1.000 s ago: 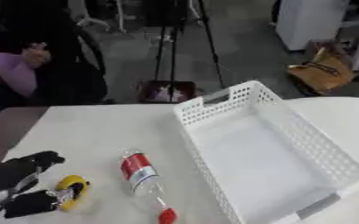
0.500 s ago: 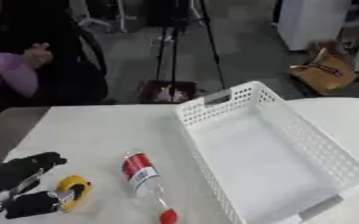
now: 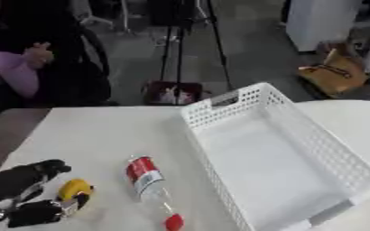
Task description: Pick up objects on the table and place them in the box.
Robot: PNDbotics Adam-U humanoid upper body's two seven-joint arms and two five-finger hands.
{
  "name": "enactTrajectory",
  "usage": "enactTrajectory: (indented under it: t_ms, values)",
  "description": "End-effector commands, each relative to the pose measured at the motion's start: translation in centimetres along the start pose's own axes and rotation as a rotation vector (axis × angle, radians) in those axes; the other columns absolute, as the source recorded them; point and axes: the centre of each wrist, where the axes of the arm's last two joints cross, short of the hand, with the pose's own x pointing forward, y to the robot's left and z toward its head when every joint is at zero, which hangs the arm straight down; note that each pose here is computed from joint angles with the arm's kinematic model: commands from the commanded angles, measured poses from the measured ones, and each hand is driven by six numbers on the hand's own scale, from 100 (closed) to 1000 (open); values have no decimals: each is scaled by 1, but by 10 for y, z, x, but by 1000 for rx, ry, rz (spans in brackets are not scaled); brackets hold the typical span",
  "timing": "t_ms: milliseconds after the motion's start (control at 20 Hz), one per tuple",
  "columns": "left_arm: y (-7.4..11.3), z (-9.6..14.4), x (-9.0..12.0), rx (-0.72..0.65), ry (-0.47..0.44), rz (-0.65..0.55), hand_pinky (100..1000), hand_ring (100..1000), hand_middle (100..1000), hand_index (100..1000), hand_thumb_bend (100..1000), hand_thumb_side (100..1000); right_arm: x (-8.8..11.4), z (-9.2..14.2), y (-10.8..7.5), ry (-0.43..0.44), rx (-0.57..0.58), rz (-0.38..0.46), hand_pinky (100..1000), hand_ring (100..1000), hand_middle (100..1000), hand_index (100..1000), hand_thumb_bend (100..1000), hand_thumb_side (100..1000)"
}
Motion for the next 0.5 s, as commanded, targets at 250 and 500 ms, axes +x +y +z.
enactTrajectory:
  t_ms: [250,500]
  values:
    - [11,3,-4,-191,195,122,962,1000,991,1000,412,1000,5,-7,1,-61,-60,-65,658,475,616,664,100,564]
    - [12,2,-6,-180,205,123,961,1000,990,1000,396,1000,5,-7,1,-60,-61,-65,658,474,616,664,100,565]
